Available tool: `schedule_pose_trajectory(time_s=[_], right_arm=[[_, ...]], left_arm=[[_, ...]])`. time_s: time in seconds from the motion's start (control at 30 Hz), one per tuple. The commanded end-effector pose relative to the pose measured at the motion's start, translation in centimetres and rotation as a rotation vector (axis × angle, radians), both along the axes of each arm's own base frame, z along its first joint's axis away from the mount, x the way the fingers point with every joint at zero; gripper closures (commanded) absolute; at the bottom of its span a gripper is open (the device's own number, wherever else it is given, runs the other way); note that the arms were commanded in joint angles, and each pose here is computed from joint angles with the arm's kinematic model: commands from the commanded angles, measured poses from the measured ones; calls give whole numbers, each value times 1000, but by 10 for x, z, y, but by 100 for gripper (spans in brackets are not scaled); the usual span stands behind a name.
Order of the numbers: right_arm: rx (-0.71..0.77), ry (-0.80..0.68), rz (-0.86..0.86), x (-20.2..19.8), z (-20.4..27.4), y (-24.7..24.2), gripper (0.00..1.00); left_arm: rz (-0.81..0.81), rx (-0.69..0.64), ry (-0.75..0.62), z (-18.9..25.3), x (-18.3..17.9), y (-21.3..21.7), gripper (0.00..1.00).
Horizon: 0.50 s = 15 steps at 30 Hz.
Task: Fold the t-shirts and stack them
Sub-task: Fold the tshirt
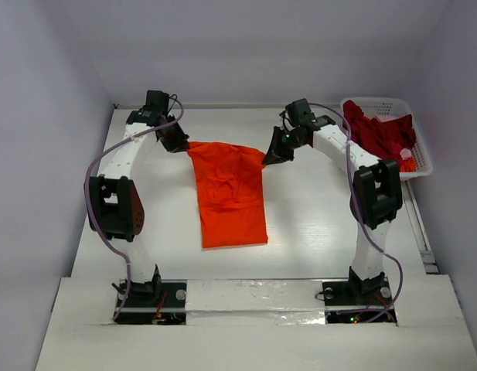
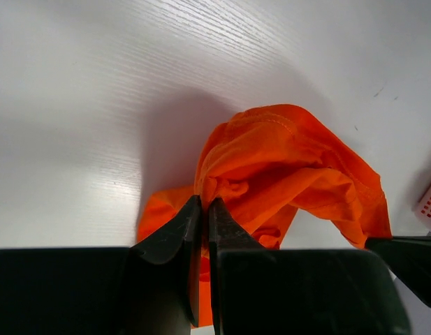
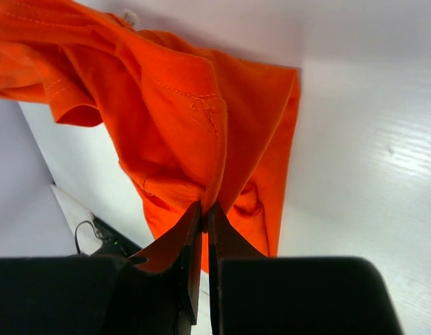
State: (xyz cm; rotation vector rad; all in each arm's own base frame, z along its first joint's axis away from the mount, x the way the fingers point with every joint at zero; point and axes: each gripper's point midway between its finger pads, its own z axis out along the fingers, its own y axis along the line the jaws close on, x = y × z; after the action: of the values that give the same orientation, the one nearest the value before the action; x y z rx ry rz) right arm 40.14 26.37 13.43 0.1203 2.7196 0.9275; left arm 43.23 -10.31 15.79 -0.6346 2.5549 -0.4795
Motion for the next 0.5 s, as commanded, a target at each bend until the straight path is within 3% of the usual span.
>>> schedule_pose_trajectory(time_s=[0.0, 0.47], right_arm=[[51, -103, 50, -12, 40, 13, 100], [47, -93, 74, -38, 43, 6, 100]], left_arm=[[6, -14, -63, 33, -15, 4, 100], [-31, -21, -30, 22, -59, -1, 100]])
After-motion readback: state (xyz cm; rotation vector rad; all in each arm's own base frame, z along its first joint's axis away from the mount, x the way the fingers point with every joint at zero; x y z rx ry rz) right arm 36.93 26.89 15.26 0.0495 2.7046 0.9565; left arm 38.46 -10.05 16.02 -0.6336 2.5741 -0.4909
